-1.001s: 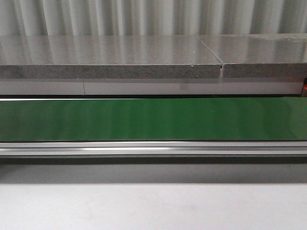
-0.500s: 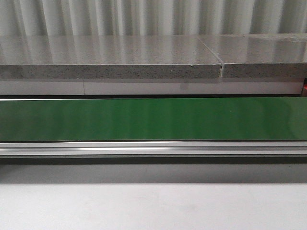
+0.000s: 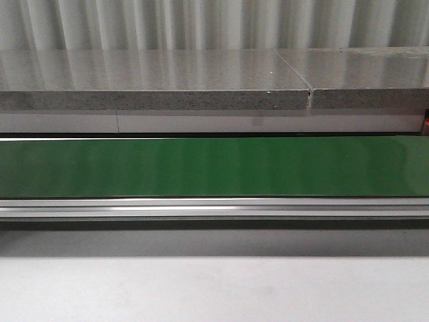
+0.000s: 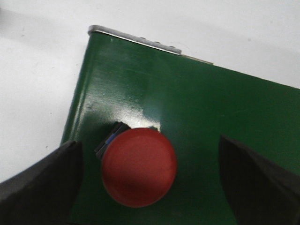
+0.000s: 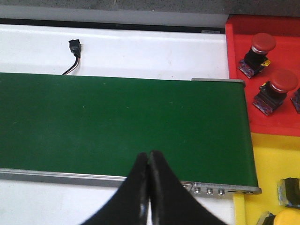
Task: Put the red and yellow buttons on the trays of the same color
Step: 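Set the red button on the belt with the left gripper and release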
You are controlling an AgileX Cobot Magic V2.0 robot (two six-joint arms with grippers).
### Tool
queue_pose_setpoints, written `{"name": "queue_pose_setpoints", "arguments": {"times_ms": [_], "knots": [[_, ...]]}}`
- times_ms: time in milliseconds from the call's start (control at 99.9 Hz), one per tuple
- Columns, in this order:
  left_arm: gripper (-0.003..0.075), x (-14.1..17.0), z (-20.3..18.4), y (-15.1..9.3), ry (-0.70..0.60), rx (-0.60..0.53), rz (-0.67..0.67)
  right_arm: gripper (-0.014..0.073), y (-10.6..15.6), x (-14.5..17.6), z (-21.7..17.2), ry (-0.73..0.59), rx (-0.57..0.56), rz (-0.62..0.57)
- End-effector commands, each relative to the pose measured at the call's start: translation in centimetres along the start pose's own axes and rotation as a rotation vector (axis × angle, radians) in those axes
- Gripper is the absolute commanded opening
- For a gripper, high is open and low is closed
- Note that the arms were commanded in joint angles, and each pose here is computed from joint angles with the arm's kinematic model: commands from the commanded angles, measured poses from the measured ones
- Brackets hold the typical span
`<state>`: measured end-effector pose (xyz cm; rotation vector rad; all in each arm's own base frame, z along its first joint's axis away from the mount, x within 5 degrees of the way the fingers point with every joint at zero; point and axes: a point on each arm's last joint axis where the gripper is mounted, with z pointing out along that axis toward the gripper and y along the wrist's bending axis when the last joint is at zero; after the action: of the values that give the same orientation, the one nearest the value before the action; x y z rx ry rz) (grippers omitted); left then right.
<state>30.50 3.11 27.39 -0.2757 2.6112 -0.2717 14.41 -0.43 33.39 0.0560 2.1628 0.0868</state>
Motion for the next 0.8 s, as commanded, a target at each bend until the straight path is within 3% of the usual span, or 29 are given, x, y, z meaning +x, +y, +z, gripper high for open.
{"name": "queue_pose_setpoints", "arguments": {"times_ms": [0,180,340,520,791], "knots": [[0.0588,-1.2,-2.1,-1.7,-0.080,0.045,0.037,-0.0067,0.1,-1.2,-0.7,-0.089,0.001,-0.011],[0.0588,-2.3,-4.1,-3.0,-0.150,0.065,0.084,-0.0067,0.1,-1.2,-0.7,-0.089,0.001,-0.011],[0.0588,-3.3,-5.3,-2.6,-0.219,0.028,0.103,-0.0067,0.1,-1.2,-0.7,-0.089,0.001,-0.011],[0.0588,-3.9,-5.6,-0.3,-0.258,-0.019,0.045,-0.0067,0.1,-1.2,-0.7,-0.089,0.001,-0.011],[0.0588,-4.6,-4.6,5.0,-0.265,-0.112,-0.088,-0.0067,0.1,-1.2,-0.7,-0.089,0.001,-0.011]]}}
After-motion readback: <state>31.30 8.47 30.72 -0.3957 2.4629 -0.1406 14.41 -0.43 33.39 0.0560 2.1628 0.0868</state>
